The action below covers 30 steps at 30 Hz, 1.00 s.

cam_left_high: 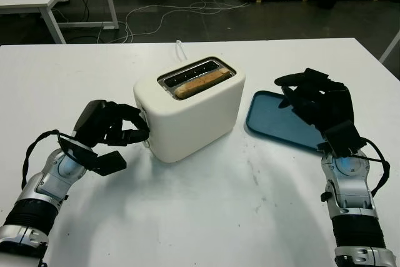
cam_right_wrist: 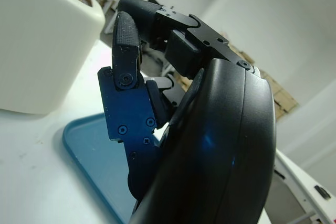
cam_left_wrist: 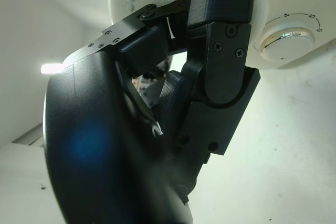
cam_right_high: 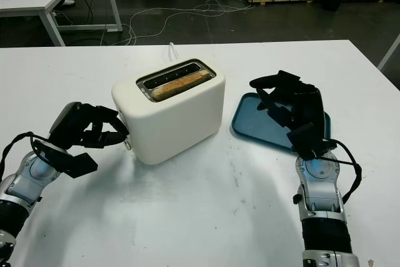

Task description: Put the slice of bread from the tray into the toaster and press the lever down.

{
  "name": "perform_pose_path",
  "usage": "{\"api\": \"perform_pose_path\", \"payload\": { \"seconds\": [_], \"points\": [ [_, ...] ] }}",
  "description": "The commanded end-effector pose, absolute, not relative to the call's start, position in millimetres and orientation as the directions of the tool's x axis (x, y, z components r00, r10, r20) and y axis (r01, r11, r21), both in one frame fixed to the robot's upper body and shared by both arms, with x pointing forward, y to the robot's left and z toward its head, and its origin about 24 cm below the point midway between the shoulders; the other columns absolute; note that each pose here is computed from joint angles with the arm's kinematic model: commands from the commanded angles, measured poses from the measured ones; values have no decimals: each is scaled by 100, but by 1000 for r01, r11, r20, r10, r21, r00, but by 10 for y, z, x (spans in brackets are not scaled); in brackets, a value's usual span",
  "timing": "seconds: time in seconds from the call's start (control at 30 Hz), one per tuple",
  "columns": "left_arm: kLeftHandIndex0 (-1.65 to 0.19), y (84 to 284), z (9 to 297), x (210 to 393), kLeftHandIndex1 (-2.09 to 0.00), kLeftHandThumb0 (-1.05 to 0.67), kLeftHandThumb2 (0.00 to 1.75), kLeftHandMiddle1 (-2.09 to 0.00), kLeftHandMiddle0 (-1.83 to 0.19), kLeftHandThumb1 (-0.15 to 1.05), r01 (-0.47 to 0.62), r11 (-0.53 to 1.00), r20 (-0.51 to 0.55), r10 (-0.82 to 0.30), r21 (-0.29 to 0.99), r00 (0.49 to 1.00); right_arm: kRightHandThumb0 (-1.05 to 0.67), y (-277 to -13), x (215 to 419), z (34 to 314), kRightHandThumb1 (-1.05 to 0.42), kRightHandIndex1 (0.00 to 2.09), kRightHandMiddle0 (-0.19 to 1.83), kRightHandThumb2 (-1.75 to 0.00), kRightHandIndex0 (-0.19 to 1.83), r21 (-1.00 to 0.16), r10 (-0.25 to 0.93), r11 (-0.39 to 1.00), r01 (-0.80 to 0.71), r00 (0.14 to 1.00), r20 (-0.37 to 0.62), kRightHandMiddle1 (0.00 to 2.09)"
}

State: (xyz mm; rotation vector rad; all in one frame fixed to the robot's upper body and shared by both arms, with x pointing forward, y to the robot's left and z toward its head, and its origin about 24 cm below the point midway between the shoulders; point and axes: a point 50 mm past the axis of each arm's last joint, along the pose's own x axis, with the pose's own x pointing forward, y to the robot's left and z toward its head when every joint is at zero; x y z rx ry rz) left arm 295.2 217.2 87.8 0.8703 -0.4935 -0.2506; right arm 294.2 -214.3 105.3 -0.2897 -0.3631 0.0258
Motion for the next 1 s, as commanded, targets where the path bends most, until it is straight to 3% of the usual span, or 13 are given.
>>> {"api": "perform_pose_path", "payload": {
  "seconds": [0.0,0.13,0.27,0.4,0.43,0.5,0.53,0.63,0.77,0.97],
  "points": [
    [-119,2157,900,2942,0,-105,48,-162,-131,92,8,647,329,-399,762,856,-44,-2132,2942,1063,-92,136,92,-23,82,-277,69,960,34,933,353,62],
    [-121,2170,939,2927,-2,-105,48,-161,-127,92,4,695,364,-381,719,850,-43,-2113,2948,1058,-92,136,92,-23,80,-271,68,962,33,933,353,60],
    [-135,2197,1014,2933,-9,-105,42,-157,-122,92,-4,774,430,-348,634,833,-44,-2094,2956,1052,-92,134,92,-22,79,-248,57,968,35,934,353,57],
    [-144,2293,1098,2955,-16,-105,41,-157,-114,92,-119,796,483,-234,593,844,-44,-2090,2969,1041,-92,127,93,-20,80,-219,49,975,33,933,356,51],
    [-139,2318,1115,2959,-26,-105,42,-160,-110,92,-152,800,494,-198,580,846,-44,-2093,2971,1037,-92,124,95,-20,80,-210,41,977,37,933,358,48],
    [-103,2363,1135,2964,-88,-105,40,-162,-100,92,-199,804,503,-139,560,853,-44,-2107,2976,1023,-92,120,96,-16,80,-183,27,982,41,934,355,43],
    [-92,2383,1141,2965,-107,-105,39,-162,-97,92,-216,804,504,-117,554,856,-44,-2117,2978,1014,-92,119,97,-15,80,-173,24,984,41,935,353,40],
    [-78,2486,1162,2977,-131,-105,36,-161,-95,92,-230,798,466,-70,557,882,-48,-2180,2989,988,-92,116,100,-12,81,-177,22,983,42,940,340,33],
    [-83,2636,1200,2993,-130,-105,28,-149,-103,92,-194,755,393,-90,626,915,-54,-2281,3001,990,-92,107,103,-11,84,-220,23,974,53,944,330,25],
    [-102,2789,1267,3039,-112,-105,16,-131,-113,92,-123,704,300,-134,700,945,-48,-2407,3020,1028,-92,100,106,-12,88,-269,26,961,66,945,326,19]
  ]
}}
